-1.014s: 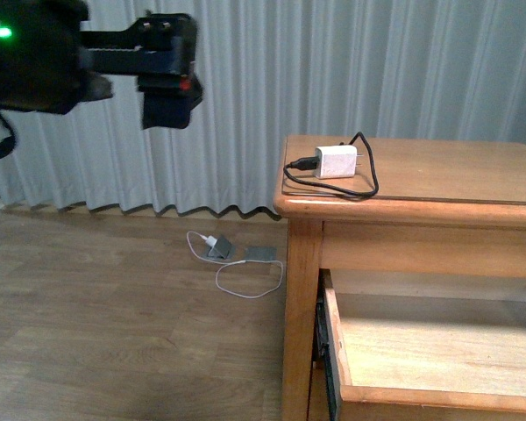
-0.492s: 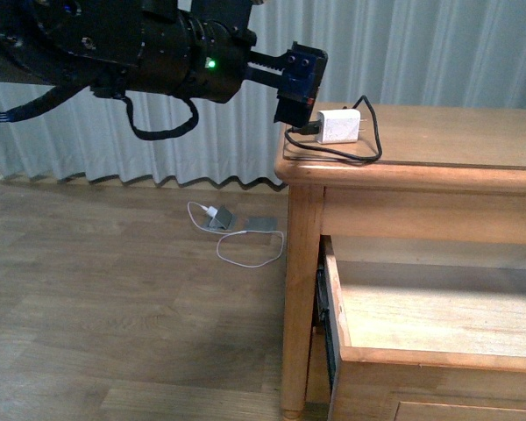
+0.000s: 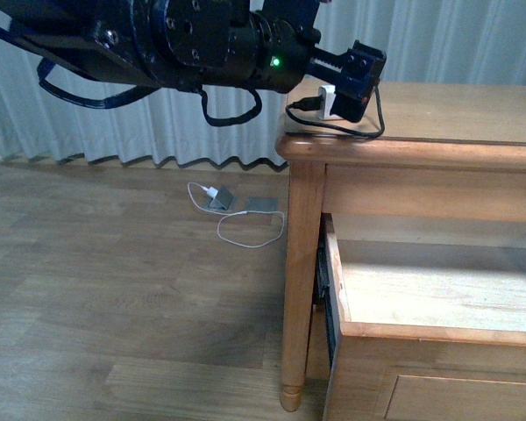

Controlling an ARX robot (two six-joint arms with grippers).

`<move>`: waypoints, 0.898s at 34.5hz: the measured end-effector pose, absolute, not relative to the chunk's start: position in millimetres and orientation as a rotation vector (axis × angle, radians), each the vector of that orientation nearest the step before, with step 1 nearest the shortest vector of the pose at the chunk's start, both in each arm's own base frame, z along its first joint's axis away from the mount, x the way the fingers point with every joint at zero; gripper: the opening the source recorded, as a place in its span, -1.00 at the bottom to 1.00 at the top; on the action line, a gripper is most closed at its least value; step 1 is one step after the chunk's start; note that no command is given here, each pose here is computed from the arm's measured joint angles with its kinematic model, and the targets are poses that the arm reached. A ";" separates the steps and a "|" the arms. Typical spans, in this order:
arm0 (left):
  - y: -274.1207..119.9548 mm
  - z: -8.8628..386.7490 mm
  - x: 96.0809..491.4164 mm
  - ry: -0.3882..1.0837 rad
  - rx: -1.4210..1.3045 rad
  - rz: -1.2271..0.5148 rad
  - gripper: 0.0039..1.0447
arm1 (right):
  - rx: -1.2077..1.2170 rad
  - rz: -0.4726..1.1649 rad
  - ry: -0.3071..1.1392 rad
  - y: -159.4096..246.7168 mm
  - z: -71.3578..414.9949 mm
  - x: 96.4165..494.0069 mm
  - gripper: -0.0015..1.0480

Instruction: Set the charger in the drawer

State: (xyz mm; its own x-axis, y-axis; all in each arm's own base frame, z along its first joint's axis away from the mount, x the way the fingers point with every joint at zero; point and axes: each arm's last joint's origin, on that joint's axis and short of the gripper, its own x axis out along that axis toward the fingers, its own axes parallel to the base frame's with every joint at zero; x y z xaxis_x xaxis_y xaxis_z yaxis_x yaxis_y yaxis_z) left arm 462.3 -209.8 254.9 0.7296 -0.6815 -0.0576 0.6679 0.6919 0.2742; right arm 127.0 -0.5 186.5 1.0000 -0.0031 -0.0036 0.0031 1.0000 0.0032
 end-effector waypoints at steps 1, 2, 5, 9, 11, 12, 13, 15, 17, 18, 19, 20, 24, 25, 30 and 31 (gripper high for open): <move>-210.7 253.0 464.2 -0.049 0.286 -0.757 0.88 | 0.003 -0.003 0.004 -0.5 186.5 127.0 0.83; -211.6 250.4 466.0 -0.046 0.286 -0.762 0.88 | 0.003 -0.003 0.004 -0.5 186.5 127.0 0.83; -214.8 242.3 471.7 -0.034 0.286 -0.781 0.88 | 0.003 -0.003 0.004 -0.5 186.5 127.0 0.83; -219.5 235.5 477.4 -0.022 0.291 -0.790 0.88 | 0.003 -0.003 0.004 -0.4 186.5 127.0 0.83; -221.5 235.7 479.2 -0.023 0.295 -0.790 0.74 | 0.003 -0.003 0.004 -0.5 186.5 127.0 0.83; -222.1 235.2 480.0 -0.021 0.296 -0.789 0.64 | 0.003 -0.003 0.004 -0.5 186.5 127.0 0.83; -222.7 234.4 480.9 -0.020 0.296 -0.789 0.54 | 0.003 -0.003 0.004 -0.5 186.5 127.0 0.83; -223.9 233.5 481.6 -0.020 0.294 -0.791 0.30 | 0.003 -0.003 0.004 -0.5 186.5 127.0 0.83; -224.3 233.5 481.6 -0.020 0.296 -0.784 0.13 | 0.003 -0.003 0.004 -0.5 186.5 127.0 0.83; -224.3 233.7 481.6 -0.022 0.296 -0.784 0.06 | 0.003 -0.003 0.004 -0.5 186.5 127.0 0.83; -224.4 233.8 481.6 -0.024 0.296 -0.780 -0.01 | 0.003 -0.003 0.004 -0.5 186.5 127.0 0.83; -224.3 233.4 481.5 -0.027 0.295 -0.775 -0.11 | 0.003 -0.003 0.004 -0.4 186.5 127.0 0.83; -222.9 231.9 478.8 -0.035 0.286 -0.769 -0.41 | 0.003 -0.003 0.004 -0.5 186.5 127.0 0.83; -222.3 231.7 477.6 -0.037 0.283 -0.767 -0.47 | 0.003 -0.003 0.004 -0.5 186.5 127.0 0.83; -218.3 233.1 459.6 -0.043 0.255 -0.790 -0.56 | 0.003 -0.003 0.004 -0.4 186.5 127.0 0.83; -218.2 233.6 455.7 -0.045 0.251 -0.798 -0.56 | 0.003 -0.003 0.004 -0.5 186.5 127.0 0.83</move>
